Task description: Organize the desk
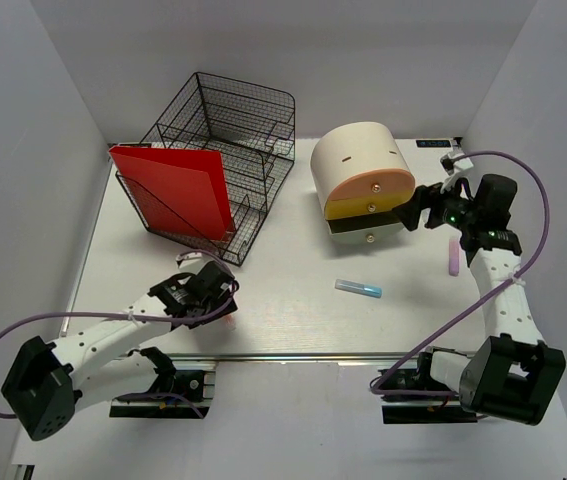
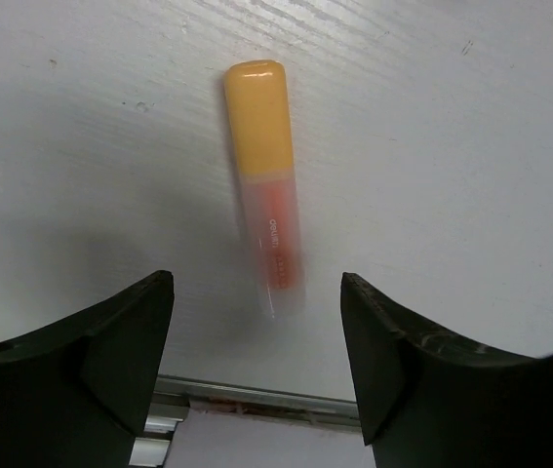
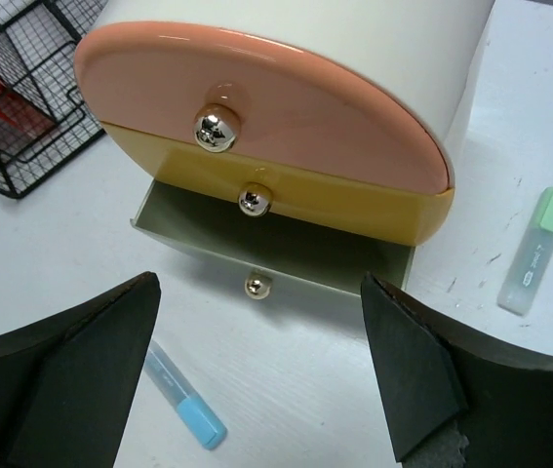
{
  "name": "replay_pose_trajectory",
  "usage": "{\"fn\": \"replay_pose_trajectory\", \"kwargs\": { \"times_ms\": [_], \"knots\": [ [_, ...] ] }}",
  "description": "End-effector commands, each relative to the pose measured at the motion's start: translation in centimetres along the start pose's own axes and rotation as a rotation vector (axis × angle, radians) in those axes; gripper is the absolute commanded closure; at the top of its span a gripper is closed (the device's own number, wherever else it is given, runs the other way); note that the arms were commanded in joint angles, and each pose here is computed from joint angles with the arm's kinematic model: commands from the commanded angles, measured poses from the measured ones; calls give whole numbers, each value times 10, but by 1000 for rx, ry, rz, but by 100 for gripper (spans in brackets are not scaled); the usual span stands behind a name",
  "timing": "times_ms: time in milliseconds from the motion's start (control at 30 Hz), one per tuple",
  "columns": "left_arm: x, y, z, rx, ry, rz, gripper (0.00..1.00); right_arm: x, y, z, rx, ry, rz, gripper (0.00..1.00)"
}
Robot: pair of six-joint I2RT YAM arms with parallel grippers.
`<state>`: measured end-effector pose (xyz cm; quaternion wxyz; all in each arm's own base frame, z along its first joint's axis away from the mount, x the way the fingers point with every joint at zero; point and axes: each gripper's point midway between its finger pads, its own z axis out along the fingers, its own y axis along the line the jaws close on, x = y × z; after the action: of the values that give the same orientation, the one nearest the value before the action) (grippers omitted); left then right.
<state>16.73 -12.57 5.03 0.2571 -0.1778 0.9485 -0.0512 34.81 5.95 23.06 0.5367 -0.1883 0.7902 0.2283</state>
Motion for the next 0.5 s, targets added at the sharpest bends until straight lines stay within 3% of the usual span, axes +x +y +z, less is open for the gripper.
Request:
{"fn": "replay_pose_trajectory", "kwargs": {
  "times_ms": [0,333,433,467],
  "knots": [
    [-6,-9,3,6,-21,-20,20,-9,6,-6,-43,-42,65,11],
    [-6,-19,34,-88,-13,10,29,-12,6,-22,-40,-94,38,11],
    [-6,-18,39,-124,-3,20,37,-12,6,-27,-33,-107,36,11],
    [-5,-18,38,-136,3,25,45,-13,5,-28,-30,-111,35,11]
  ]
}}
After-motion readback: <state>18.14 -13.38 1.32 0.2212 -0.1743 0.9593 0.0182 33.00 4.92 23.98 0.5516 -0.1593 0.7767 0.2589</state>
